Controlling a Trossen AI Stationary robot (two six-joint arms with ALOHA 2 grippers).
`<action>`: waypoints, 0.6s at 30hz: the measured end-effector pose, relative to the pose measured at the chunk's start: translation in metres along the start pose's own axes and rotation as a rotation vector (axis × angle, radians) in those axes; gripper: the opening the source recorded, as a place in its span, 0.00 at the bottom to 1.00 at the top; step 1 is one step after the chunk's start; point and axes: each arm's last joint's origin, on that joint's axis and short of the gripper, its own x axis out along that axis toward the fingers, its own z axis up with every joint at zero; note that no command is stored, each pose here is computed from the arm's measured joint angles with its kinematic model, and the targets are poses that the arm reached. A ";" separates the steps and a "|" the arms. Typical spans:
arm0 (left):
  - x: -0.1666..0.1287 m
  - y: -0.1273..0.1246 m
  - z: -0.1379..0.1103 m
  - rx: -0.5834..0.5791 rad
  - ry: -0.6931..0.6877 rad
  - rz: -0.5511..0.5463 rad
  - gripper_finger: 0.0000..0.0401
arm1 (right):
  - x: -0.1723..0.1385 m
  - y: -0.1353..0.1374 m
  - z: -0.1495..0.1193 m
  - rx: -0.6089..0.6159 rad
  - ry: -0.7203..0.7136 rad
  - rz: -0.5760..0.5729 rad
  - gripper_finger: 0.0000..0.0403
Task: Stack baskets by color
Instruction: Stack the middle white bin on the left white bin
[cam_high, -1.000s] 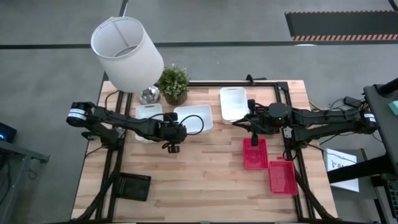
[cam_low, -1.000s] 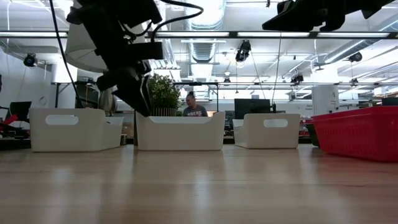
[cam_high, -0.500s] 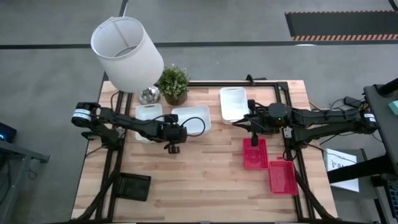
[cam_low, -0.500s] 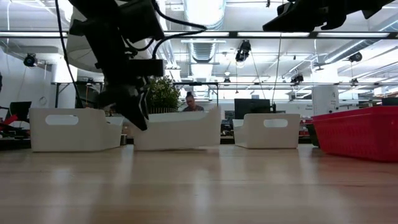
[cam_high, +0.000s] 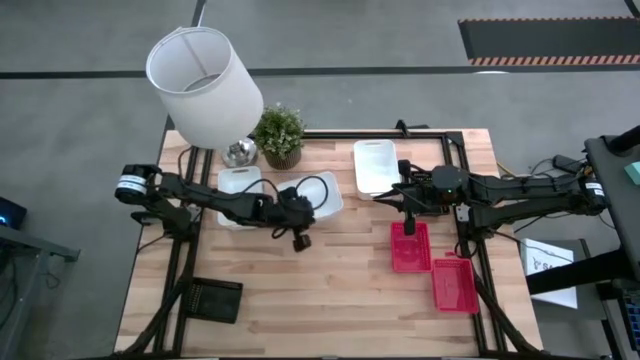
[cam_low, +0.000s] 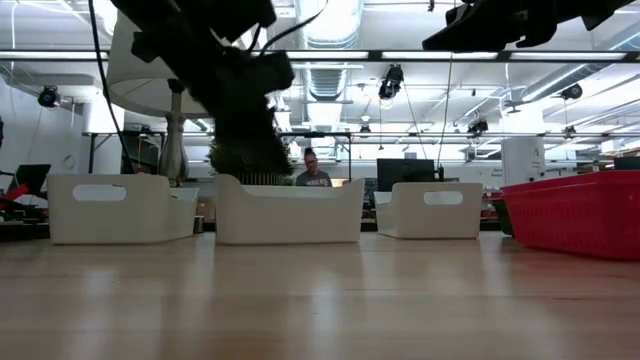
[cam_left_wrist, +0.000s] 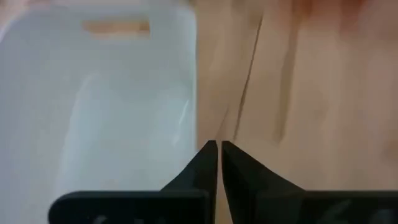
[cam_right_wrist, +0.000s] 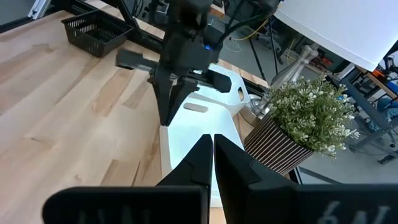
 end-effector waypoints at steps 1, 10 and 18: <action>0.000 -0.002 0.004 -0.038 -0.043 -0.024 0.01 | 0.000 0.000 0.000 0.000 0.000 0.000 0.02; -0.039 0.001 0.018 0.160 0.197 -0.070 0.00 | 0.000 0.000 0.000 0.016 0.003 0.002 0.02; -0.032 0.017 -0.007 0.278 0.380 0.101 0.00 | 0.000 0.000 0.000 0.016 -0.001 0.000 0.02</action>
